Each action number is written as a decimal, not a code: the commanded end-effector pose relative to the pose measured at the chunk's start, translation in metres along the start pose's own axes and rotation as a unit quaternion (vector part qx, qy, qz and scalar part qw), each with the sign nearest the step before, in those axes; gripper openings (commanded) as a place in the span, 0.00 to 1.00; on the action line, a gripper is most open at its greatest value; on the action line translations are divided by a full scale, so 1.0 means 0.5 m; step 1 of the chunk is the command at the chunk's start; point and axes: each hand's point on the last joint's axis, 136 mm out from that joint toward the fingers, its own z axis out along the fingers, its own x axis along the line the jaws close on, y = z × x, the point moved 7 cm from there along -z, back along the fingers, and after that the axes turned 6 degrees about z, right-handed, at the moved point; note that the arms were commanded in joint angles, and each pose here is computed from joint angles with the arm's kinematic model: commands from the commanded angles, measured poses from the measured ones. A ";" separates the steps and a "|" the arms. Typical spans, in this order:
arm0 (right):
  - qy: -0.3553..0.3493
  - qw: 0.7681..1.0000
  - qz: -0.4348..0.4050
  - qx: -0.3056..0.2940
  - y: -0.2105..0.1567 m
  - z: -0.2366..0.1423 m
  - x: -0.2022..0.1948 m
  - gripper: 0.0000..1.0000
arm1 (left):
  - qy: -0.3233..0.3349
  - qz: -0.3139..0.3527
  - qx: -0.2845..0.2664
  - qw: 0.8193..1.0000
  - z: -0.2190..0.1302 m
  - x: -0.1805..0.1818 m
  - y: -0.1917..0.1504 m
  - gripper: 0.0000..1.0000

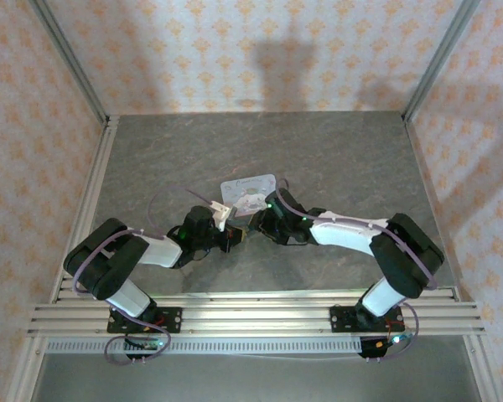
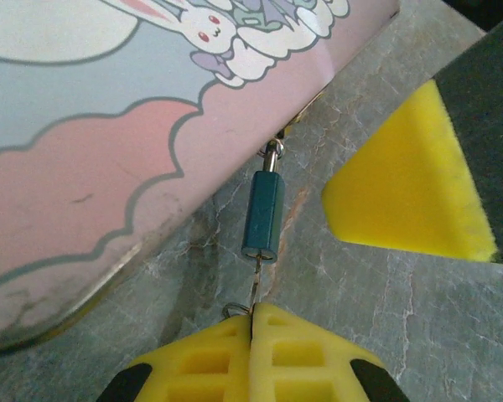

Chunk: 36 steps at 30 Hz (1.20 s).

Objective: Unlock the padlock with the key

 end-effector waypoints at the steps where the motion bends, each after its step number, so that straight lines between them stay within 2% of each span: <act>1: 0.043 0.998 0.016 -0.040 0.013 0.000 0.026 0.53 | -0.001 0.018 -0.023 1.000 0.000 -0.007 0.016 0.00; 18: 0.030 0.998 0.032 -0.053 0.009 0.029 -0.002 0.51 | -0.005 0.009 -0.029 1.000 -0.002 -0.010 0.017 0.00; 28: 0.055 0.996 0.039 -0.054 0.004 0.054 -0.001 0.50 | -0.008 0.005 -0.028 1.000 -0.004 -0.012 0.015 0.00; 36: 0.051 0.996 0.039 -0.054 0.003 0.062 -0.005 0.46 | -0.010 0.005 -0.026 1.000 -0.004 -0.015 0.011 0.00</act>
